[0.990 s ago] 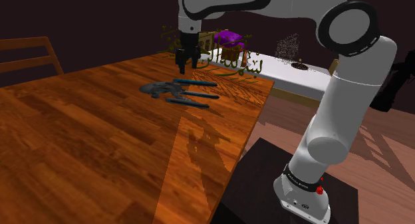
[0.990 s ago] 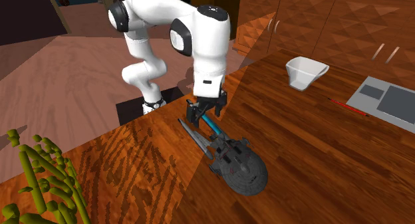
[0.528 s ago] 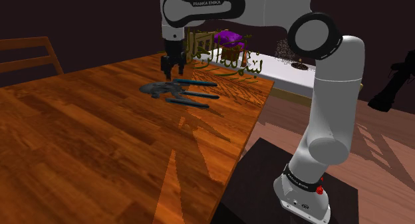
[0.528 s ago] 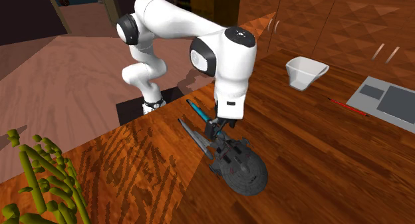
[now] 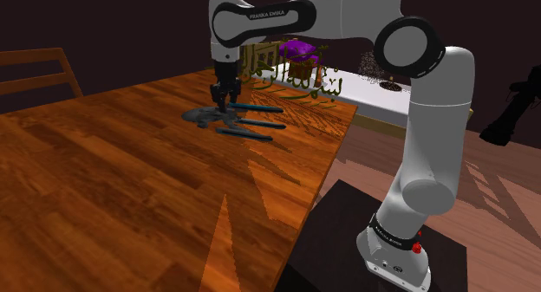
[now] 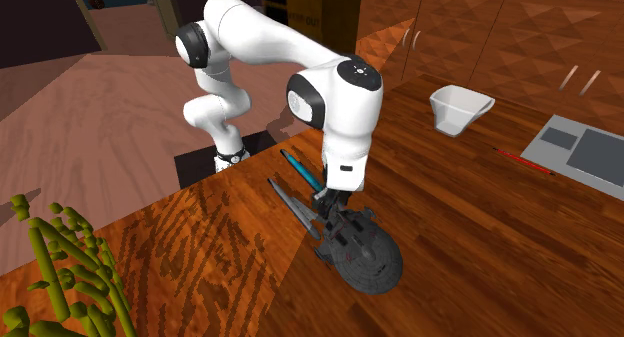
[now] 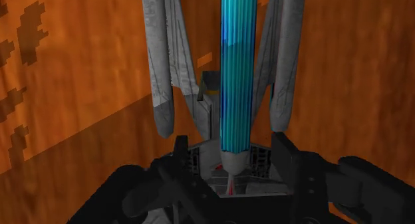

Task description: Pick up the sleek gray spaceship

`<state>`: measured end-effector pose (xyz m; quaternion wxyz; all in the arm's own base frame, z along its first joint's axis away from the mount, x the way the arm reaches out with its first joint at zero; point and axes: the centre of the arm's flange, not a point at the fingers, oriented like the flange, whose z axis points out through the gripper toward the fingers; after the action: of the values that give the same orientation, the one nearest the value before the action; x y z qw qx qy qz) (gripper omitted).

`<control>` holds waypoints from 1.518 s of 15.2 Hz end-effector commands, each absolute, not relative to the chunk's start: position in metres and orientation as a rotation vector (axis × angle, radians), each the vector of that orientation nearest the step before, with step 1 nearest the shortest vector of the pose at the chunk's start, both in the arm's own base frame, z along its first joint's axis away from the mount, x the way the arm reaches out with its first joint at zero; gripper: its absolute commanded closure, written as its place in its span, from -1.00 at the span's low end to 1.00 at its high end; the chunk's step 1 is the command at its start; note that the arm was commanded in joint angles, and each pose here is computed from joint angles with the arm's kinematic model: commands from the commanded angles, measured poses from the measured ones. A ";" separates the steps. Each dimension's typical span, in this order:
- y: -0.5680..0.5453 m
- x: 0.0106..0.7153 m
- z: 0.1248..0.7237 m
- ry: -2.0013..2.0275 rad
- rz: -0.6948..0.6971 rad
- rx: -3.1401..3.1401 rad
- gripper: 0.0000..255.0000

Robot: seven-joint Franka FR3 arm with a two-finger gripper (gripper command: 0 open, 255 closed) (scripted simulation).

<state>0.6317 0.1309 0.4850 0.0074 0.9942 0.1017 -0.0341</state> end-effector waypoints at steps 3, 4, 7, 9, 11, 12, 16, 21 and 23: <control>0.131 0.632 0.484 0.318 -0.106 3.109 1.00; 0.131 0.632 0.484 0.318 -0.106 3.109 1.00; 0.131 0.632 0.484 0.318 -0.106 3.109 1.00; 0.131 0.632 0.485 0.318 -0.106 3.109 1.00; 0.131 0.632 0.495 0.318 -0.106 3.109 1.00; 0.131 0.632 0.500 0.318 -0.106 3.109 1.00; 0.131 0.632 0.522 0.318 -0.106 3.109 1.00; 0.131 0.632 0.548 0.318 -0.106 3.109 1.00; 0.131 0.632 0.558 0.318 -0.106 3.109 1.00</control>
<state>0.6335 0.1307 0.5513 0.0075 0.9942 0.1018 -0.0346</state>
